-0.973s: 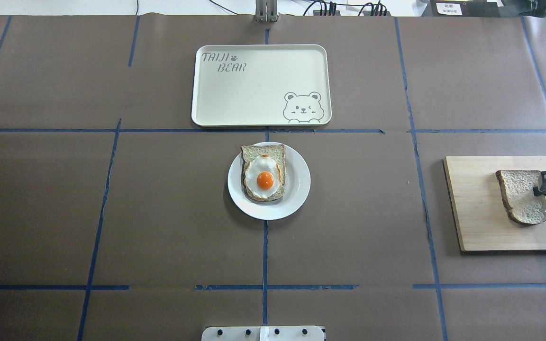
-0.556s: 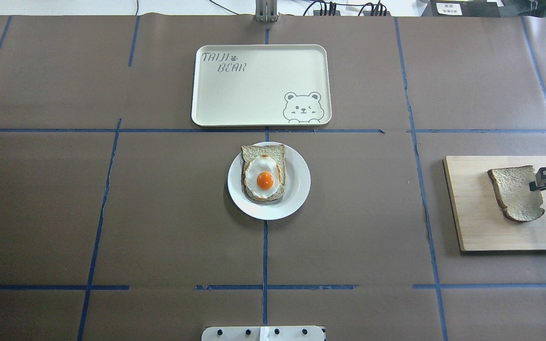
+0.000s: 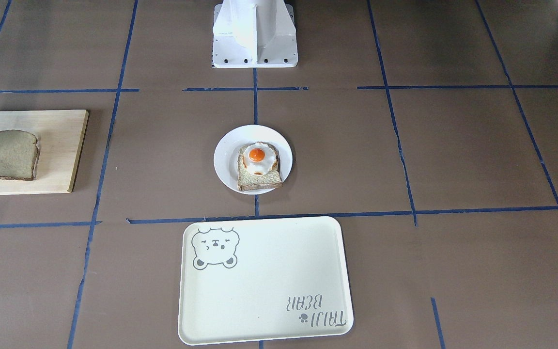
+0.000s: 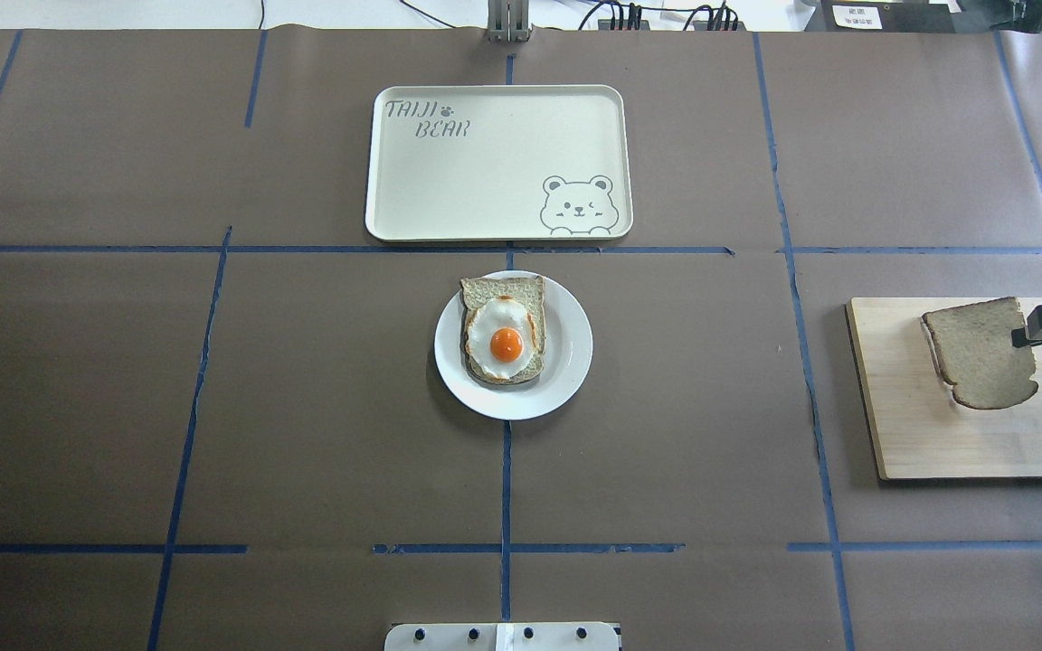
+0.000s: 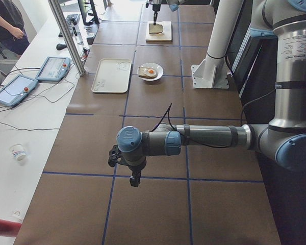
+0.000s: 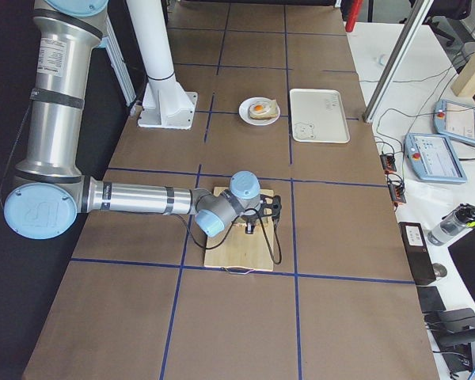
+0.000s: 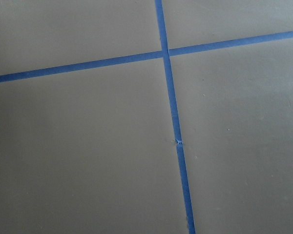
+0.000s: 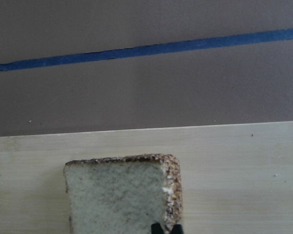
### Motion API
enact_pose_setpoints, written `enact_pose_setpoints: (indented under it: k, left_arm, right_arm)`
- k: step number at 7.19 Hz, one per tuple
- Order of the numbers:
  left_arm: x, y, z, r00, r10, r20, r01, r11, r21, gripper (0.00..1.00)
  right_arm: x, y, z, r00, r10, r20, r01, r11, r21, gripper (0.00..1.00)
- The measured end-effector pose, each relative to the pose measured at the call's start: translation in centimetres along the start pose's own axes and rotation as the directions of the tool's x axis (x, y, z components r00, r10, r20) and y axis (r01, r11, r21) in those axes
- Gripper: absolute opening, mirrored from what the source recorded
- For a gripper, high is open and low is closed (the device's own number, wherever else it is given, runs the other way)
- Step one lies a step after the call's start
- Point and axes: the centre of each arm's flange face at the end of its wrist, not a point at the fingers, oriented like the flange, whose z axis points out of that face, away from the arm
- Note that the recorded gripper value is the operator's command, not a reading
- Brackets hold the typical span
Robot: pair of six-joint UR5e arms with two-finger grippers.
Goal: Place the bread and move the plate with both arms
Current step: 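Lift the bread slice with the right gripper and carry it toward the plate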
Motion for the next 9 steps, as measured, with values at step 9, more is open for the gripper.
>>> enact_pose_setpoints:
  k: [9]
  left_arm:
    - [0.8, -0.1, -0.8, 1.0, 0.013, 0.001, -0.013, 1.0, 0.014, 1.0]
  right_arm:
    - [-36.9, -7.2, -3.4, 0.876, 0.11, 0.469, -0.159, 0.985, 0.066, 0.0]
